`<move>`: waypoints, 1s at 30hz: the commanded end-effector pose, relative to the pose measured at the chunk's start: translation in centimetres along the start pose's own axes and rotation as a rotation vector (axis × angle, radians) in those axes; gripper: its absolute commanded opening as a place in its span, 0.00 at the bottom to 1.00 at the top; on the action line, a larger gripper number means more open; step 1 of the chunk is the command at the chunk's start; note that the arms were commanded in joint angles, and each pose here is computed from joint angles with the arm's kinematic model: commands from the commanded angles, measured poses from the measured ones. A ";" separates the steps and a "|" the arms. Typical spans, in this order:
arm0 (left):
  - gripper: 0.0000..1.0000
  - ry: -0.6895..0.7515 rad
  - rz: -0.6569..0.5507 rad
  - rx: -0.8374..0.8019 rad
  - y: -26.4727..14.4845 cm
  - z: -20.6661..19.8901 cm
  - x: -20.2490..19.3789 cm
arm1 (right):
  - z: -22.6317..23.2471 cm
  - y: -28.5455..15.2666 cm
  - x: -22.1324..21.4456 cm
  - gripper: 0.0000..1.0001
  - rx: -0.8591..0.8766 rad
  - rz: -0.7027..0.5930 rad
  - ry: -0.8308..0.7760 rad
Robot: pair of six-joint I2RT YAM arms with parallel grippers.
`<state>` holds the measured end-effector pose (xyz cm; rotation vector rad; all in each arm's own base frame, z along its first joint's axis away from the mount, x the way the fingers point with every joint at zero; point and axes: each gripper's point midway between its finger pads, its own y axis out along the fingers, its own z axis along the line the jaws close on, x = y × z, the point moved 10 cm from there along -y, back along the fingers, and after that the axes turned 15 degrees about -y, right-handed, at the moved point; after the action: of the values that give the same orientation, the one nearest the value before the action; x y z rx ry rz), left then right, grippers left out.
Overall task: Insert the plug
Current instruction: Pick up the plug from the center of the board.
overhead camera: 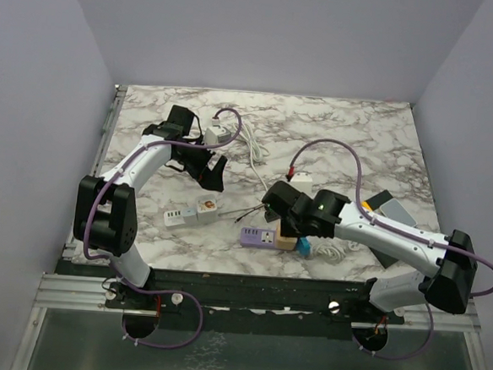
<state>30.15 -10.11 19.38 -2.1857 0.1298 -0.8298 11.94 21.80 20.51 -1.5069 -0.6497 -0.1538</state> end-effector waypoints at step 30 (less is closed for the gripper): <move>0.99 0.013 -0.057 0.099 -3.6 1.0 3.8 | 2.0 10.9 6.0 0.79 0.041 0.061 -0.249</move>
<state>32.59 -8.66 22.56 -2.1134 0.0576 -0.8598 21.21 26.14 16.36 -1.5357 -0.8061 0.0138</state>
